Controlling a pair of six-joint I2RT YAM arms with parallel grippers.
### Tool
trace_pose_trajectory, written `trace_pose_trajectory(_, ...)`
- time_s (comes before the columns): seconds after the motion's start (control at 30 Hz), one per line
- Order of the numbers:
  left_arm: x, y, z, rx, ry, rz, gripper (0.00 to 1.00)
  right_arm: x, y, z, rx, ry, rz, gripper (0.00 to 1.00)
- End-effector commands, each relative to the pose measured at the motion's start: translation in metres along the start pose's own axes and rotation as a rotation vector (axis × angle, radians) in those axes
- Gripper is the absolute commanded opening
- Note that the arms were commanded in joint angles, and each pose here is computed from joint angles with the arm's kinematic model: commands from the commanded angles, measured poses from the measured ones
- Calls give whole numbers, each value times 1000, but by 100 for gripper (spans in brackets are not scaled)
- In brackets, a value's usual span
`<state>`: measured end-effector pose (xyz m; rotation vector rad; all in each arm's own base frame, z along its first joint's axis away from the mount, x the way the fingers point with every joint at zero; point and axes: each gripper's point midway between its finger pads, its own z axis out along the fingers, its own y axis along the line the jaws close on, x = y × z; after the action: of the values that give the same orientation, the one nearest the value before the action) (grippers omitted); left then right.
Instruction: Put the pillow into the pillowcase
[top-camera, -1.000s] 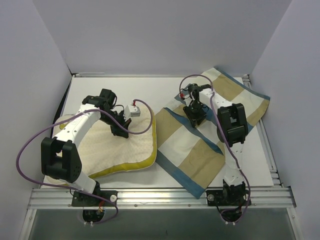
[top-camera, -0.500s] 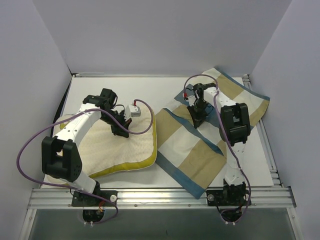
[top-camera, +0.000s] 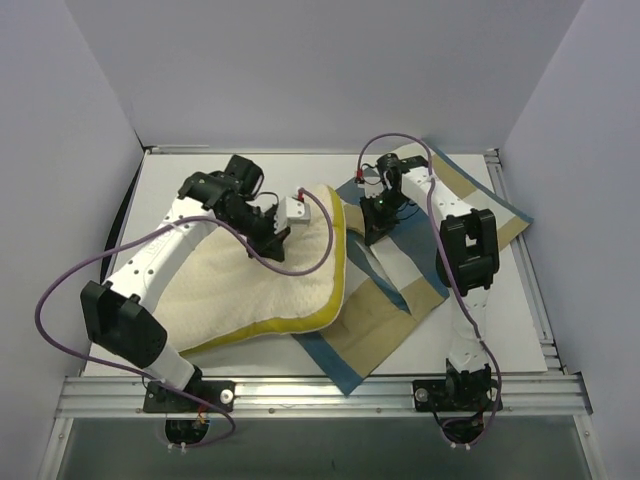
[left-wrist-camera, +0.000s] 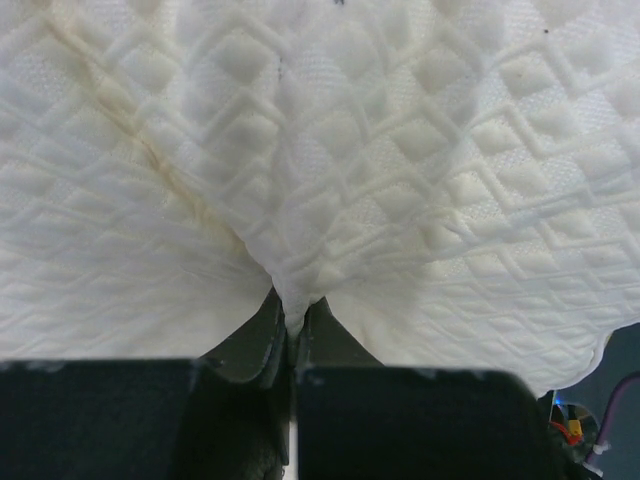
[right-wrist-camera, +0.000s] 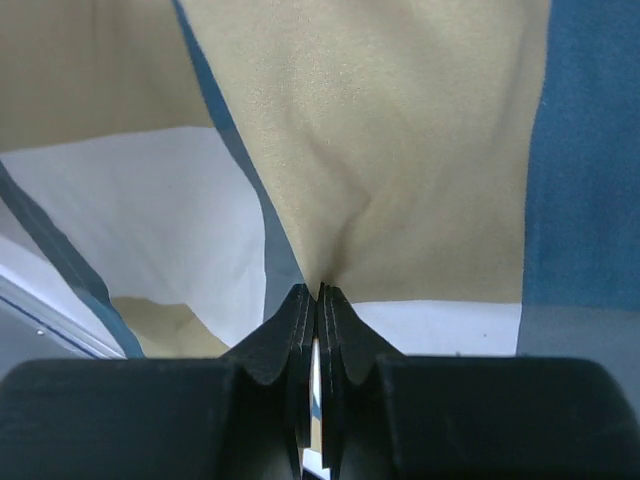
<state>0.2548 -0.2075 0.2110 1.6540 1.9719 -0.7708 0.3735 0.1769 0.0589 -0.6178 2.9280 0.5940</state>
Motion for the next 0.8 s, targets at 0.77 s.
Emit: trace_pose_trajectory(0.77,-41,-18,100,-42,203,47,0,21,58,-72,-179,-115,16,0)
